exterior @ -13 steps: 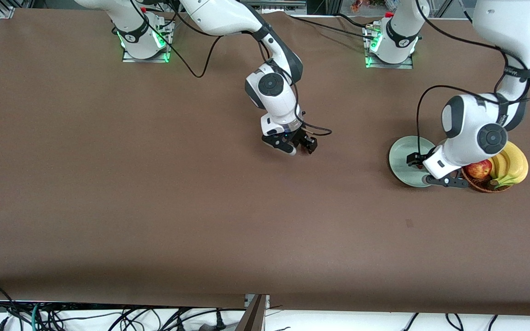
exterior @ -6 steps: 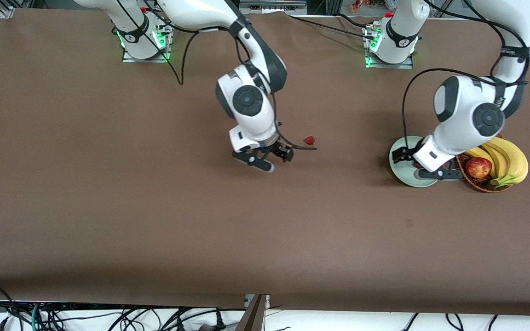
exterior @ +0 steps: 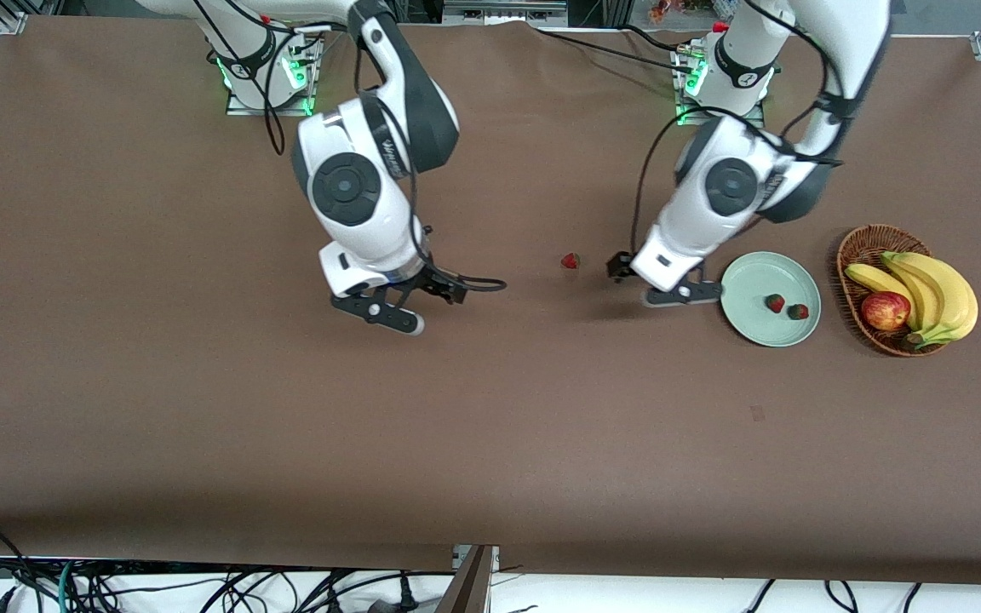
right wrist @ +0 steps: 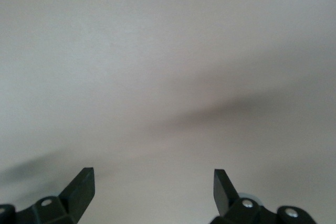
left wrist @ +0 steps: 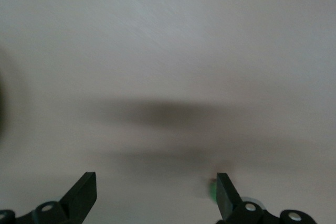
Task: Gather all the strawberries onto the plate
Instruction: 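Grasp the last strawberry with the left gripper while the right arm withdraws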
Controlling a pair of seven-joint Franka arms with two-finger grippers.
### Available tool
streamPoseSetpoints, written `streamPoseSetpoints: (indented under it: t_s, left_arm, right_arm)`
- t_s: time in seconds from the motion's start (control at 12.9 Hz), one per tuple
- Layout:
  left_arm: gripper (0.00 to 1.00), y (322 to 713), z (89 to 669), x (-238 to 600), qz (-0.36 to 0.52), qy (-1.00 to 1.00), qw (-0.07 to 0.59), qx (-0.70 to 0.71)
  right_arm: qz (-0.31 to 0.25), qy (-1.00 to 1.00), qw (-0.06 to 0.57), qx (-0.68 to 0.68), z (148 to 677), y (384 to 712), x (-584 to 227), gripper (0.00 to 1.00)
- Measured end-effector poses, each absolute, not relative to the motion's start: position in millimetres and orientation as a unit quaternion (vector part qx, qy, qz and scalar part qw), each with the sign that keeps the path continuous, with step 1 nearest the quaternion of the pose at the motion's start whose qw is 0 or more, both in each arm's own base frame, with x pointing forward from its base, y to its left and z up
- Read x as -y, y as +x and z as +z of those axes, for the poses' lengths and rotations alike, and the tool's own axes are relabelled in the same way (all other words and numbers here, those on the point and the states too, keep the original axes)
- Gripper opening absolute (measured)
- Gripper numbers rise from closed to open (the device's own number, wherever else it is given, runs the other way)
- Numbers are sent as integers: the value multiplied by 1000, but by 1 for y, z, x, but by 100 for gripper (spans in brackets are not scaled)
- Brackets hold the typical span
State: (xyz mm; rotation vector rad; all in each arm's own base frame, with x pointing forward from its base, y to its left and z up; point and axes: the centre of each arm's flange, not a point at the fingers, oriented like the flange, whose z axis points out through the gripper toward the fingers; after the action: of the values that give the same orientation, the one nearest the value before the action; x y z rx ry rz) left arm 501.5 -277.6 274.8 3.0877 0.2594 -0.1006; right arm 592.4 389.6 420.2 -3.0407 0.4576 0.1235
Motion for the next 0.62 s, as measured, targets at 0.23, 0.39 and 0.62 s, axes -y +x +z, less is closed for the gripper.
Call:
streamPoseSetpoints:
  t_s: [0.23,0.39,0.62]
  left_arm:
    - [100,477,243,323,-26,990,10,-136]
    - [100,471,220,330,-26,986,0,-166]
    - [100,463,197,339,-33,981,-6,-193]
  right_arm:
    - [46,-992,45,-104,453,601,-322,100]
    - [65,-993,55,-87,468,606,-251,100]
    - [84,-994,53,-55,506,604,-140,100]
